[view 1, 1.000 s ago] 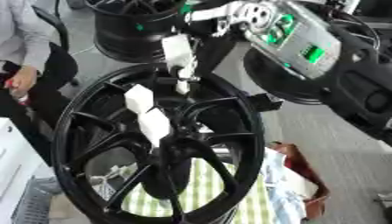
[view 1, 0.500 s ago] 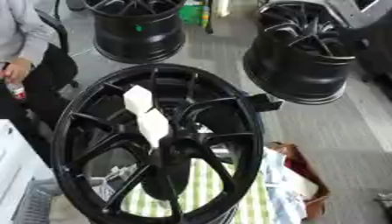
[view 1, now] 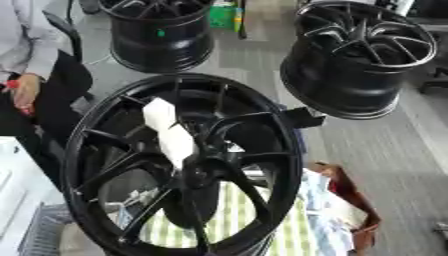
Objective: Pull the pin out of the wheel hub.
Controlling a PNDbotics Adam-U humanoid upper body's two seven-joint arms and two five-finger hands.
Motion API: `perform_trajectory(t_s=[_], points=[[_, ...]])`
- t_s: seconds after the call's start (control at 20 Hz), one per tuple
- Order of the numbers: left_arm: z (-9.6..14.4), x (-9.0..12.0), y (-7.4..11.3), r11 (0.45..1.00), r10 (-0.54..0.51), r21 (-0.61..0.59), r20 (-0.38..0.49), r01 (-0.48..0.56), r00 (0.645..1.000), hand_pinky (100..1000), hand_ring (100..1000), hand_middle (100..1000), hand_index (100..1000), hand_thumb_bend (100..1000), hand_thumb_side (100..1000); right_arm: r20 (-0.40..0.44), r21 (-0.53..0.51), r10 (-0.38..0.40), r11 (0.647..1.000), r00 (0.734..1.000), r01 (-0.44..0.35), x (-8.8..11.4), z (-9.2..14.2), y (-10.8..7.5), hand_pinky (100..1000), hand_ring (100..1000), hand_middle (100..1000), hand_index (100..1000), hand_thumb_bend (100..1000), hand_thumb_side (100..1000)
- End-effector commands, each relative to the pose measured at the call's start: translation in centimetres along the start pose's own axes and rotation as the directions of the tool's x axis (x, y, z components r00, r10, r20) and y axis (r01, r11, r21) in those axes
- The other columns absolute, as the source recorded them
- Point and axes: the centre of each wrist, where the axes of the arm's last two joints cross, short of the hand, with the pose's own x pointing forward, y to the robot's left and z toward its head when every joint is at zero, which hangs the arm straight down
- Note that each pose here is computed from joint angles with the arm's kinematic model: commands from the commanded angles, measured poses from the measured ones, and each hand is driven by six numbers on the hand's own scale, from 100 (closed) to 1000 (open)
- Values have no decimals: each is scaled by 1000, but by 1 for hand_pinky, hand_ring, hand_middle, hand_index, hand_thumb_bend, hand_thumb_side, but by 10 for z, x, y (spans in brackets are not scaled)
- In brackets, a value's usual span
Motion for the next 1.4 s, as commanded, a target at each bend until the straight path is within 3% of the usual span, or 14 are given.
perform_trajectory(t_s=[0.05,0.3,0.35,0.5,0.65,1.15,1.4], points=[[-6,8,5,1000,-17,2,35,17,999,840,850,765,822,460,541,-126,-136,36,989,991,-53,-24,-10,-25,723,725,504,606,100,100],[-7,9,5,1000,-20,5,38,20,999,840,850,764,822,461,540,-314,-211,87,964,945,-159,-48,-17,-22,735,748,551,658,100,100],[-7,9,5,1000,-21,5,40,20,999,840,850,764,822,461,540,-345,-218,92,960,934,-175,-51,-18,-21,739,759,588,695,111,150],[-7,9,5,1000,-22,4,40,22,999,841,850,764,822,461,540,-406,-197,102,960,908,-197,-57,-20,-14,777,836,769,842,239,459],[-7,9,5,1000,-23,2,40,22,999,841,850,765,822,461,540,-425,-152,110,970,898,-190,-59,-21,-9,794,868,820,879,234,585],[-7,9,4,1000,-20,-2,38,20,999,841,850,765,822,460,538,-379,-204,85,964,922,-173,-46,-18,-15,770,833,767,844,248,546],[-7,9,4,1000,-18,-5,39,19,999,841,850,765,822,459,538,-225,-219,89,966,970,-140,-22,-12,-20,762,812,727,823,208,503]])
